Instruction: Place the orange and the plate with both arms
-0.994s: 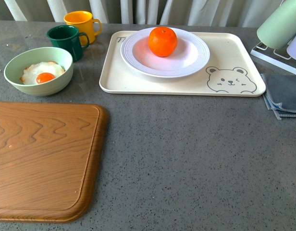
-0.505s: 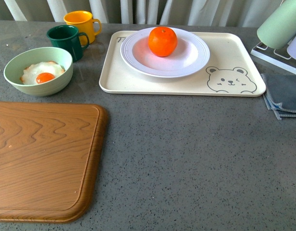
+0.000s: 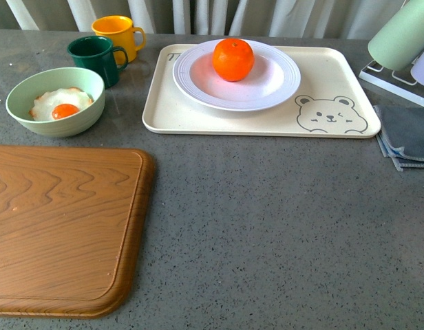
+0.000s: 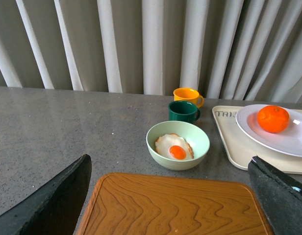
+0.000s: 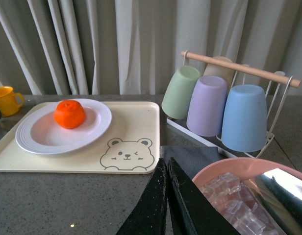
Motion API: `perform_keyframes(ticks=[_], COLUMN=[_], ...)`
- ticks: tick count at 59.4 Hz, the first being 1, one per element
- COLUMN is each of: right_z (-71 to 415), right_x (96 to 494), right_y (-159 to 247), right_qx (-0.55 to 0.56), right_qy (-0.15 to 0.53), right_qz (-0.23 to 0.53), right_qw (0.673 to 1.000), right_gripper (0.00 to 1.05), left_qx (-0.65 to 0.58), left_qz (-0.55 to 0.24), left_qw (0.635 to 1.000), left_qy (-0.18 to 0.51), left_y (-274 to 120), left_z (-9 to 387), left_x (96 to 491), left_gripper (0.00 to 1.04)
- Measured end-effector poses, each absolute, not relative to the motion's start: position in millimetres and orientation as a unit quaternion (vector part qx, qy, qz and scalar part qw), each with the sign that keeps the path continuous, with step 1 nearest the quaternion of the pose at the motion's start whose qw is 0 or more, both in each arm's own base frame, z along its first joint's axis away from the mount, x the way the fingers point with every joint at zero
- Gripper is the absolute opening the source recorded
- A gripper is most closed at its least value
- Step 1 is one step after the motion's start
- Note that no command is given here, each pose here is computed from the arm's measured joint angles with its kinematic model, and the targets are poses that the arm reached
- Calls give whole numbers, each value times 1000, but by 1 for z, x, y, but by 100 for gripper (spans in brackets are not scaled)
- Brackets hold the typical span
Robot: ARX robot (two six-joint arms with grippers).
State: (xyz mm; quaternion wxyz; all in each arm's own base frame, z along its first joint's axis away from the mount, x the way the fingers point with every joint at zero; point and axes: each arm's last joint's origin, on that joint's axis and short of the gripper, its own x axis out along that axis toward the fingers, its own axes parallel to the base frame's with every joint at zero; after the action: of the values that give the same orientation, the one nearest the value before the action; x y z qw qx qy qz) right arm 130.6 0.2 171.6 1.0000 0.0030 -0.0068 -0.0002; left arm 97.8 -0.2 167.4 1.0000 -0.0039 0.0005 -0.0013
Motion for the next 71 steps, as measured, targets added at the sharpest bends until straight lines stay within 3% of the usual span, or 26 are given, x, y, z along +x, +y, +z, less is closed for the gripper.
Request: perform_keyframes(ticks=[71], right_z=[170], right_x=[97], right_y=[0], right_qx=[3], right_qy=[-8], right_qz=[1], right_qw=[1000], right_gripper=[2], left_qx=[-4], left_qz=[-1], left_qw=[1000], left_qy=[0], left_y=[0], left_z=[167], left_x=[98], left_gripper=[96])
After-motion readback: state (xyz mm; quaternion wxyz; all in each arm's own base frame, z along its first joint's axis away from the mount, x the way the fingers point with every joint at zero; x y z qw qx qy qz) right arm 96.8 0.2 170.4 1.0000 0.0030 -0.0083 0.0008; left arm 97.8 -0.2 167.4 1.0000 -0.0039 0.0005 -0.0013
